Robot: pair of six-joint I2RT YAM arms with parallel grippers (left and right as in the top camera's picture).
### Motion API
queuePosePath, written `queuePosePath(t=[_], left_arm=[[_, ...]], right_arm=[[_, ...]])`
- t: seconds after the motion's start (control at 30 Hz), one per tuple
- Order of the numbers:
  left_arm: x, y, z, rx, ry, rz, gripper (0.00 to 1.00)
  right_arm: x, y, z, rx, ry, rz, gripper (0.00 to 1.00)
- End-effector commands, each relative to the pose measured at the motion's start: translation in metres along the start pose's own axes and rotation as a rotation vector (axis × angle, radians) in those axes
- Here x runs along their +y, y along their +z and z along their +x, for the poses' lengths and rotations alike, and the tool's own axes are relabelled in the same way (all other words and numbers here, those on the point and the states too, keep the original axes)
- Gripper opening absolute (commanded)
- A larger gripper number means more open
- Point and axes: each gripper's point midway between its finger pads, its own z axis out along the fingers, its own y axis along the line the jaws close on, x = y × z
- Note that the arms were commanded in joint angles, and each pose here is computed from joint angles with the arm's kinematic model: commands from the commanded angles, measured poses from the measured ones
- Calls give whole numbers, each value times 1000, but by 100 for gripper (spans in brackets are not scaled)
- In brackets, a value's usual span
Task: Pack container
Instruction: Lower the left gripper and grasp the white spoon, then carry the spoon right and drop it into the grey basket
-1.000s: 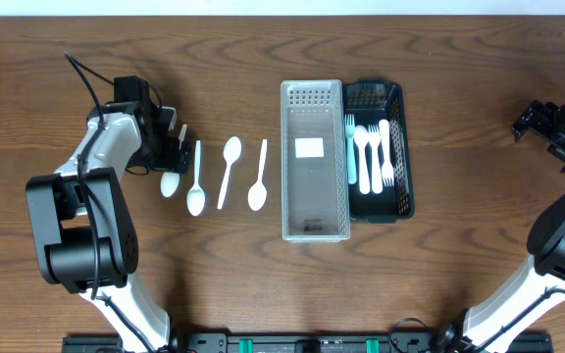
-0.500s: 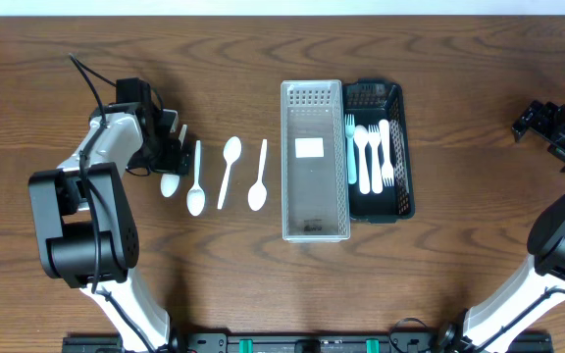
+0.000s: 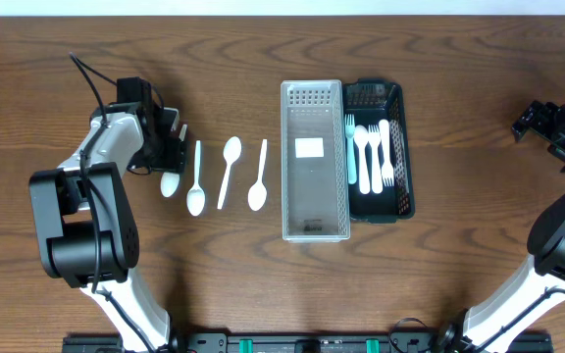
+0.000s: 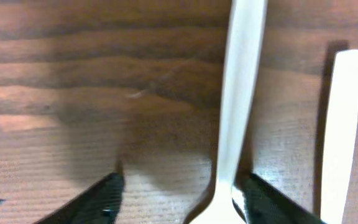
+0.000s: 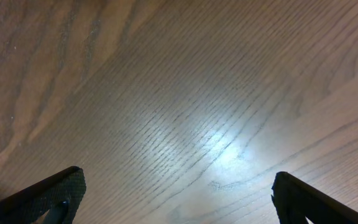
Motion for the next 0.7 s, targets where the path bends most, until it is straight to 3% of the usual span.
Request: queuePosePath(t=[0.0,0.27,0.5,0.67], left_arm=[[4,12,5,33,8,-20,52],[4,12,4,29,8,-21,6],[5,9,0,14,8,-24,6],[10,-19,-25,-78,-42,-45,6]], right_arm=[[2,-2,0,-8,-18,0,99],[2,-2,0,-8,-18,0,99],[2,-2,0,-8,-18,0,99],[2,-2,0,-7,-18,1,99]])
